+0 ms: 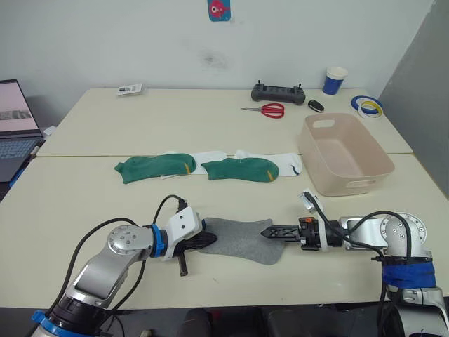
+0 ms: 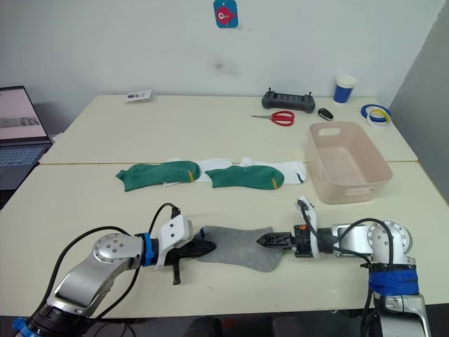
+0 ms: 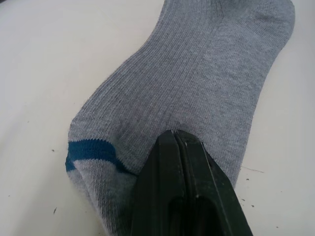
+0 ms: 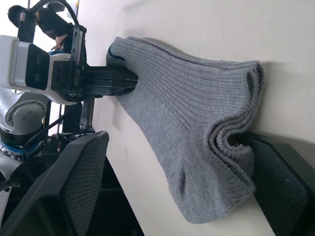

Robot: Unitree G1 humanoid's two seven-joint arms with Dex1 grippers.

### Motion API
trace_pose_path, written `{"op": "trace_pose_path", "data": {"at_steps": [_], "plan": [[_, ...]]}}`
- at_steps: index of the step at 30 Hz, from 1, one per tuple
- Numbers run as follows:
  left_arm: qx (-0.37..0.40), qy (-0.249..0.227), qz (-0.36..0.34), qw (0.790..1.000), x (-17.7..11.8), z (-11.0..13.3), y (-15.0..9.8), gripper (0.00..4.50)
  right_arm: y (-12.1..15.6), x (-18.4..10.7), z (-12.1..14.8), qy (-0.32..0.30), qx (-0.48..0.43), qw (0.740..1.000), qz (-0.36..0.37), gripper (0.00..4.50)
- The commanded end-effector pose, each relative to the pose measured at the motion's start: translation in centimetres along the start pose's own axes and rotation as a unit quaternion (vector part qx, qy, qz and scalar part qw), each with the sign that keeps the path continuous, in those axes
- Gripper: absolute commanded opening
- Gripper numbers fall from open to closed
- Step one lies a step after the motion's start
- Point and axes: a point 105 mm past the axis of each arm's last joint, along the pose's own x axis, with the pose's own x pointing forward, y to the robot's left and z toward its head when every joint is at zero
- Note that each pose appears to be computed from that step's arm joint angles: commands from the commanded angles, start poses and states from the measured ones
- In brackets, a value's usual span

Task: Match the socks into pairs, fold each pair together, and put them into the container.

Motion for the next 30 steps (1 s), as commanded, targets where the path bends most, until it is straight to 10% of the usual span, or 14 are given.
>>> {"op": "trace_pose_path", "data": {"at_steps": [1, 9, 23, 30], "plan": [[-0.013, 0.026, -0.02, 0.999, 0.4, -1.3, -0.9, 0.0, 1.2, 0.2, -0.7, 0.017, 0.001, 0.999, 0.039, 4.43], [-0.012, 0.026, -0.013, 1.0, 0.4, -1.3, -0.5, 0.0, 2.1, 0.3, -0.5, 0.007, 0.009, 0.997, 0.07, 4.43], [-0.008, 0.029, -0.013, 0.999, 0.4, -1.3, -0.3, 0.0, 1.2, -0.7, 0.2, -0.009, 0.009, 0.999, 0.04, 0.06], [-0.012, 0.001, -0.021, 1.0, 0.5, 0.0, -0.5, 0.0, 1.0, -1.2, 0.5, -0.012, 0.007, 0.999, 0.035, 0.06]]}}
